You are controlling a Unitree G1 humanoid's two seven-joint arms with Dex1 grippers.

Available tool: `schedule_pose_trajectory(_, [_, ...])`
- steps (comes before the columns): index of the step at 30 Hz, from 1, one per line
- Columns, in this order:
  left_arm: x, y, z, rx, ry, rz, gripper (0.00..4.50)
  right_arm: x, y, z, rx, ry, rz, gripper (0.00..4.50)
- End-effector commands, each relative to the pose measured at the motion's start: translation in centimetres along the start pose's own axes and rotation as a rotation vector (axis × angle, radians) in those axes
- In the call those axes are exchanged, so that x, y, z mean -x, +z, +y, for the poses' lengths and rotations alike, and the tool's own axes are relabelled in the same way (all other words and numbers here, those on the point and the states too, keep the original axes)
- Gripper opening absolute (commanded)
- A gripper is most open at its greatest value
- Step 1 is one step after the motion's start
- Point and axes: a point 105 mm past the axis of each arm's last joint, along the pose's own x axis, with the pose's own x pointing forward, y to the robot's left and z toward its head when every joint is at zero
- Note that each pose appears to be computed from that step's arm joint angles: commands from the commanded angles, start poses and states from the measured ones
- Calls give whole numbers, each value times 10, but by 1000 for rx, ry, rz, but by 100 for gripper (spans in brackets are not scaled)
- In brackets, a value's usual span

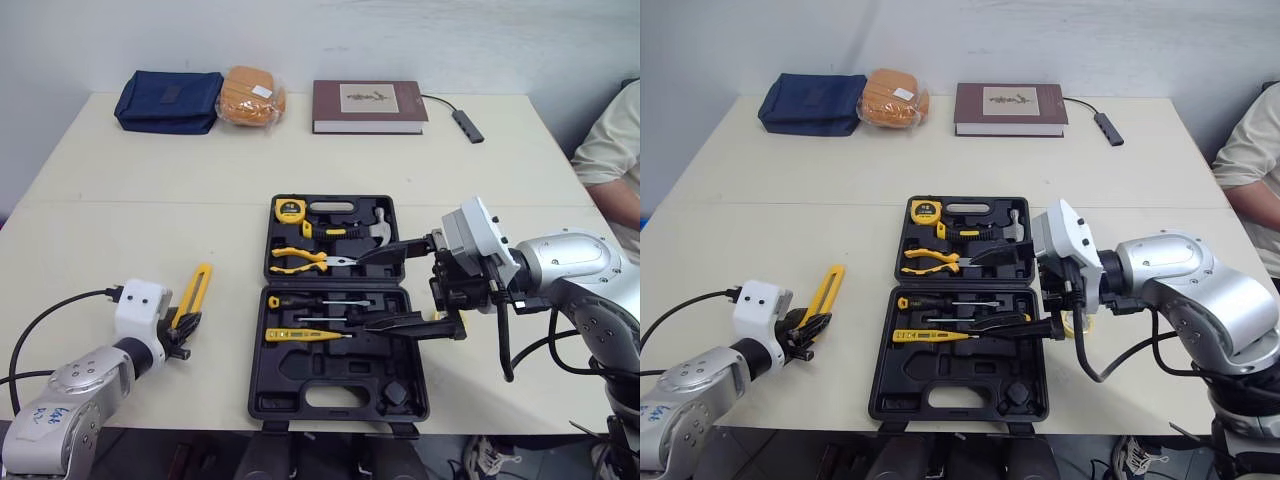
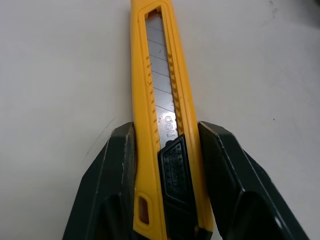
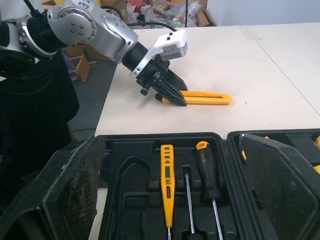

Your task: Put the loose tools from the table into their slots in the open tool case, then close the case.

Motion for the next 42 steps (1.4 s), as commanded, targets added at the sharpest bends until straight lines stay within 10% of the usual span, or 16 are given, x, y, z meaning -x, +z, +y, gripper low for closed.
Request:
schedule_pose_trajectory(1, [4,-1,9,-44,5,31,120,1,9,2,53,13,-11,450])
schedule_pose_trajectory(6, [21,57,0,-221,-155,-52,120,5,6,4,15,19,-2,450])
schedule_pose_trajectory(8, [33,72,-50,-364,-480,-79,120,9,-2,10,-15,24,33,450])
schedule_pose_trajectory(17, [45,69,-135,-684,-1068,32,120,25,-28,42,-152,31,159,450])
schedule_pose_trajectory(42, [0,27,-177,-908,-1200,221,120,43,-63,59,-257,-103,258,450])
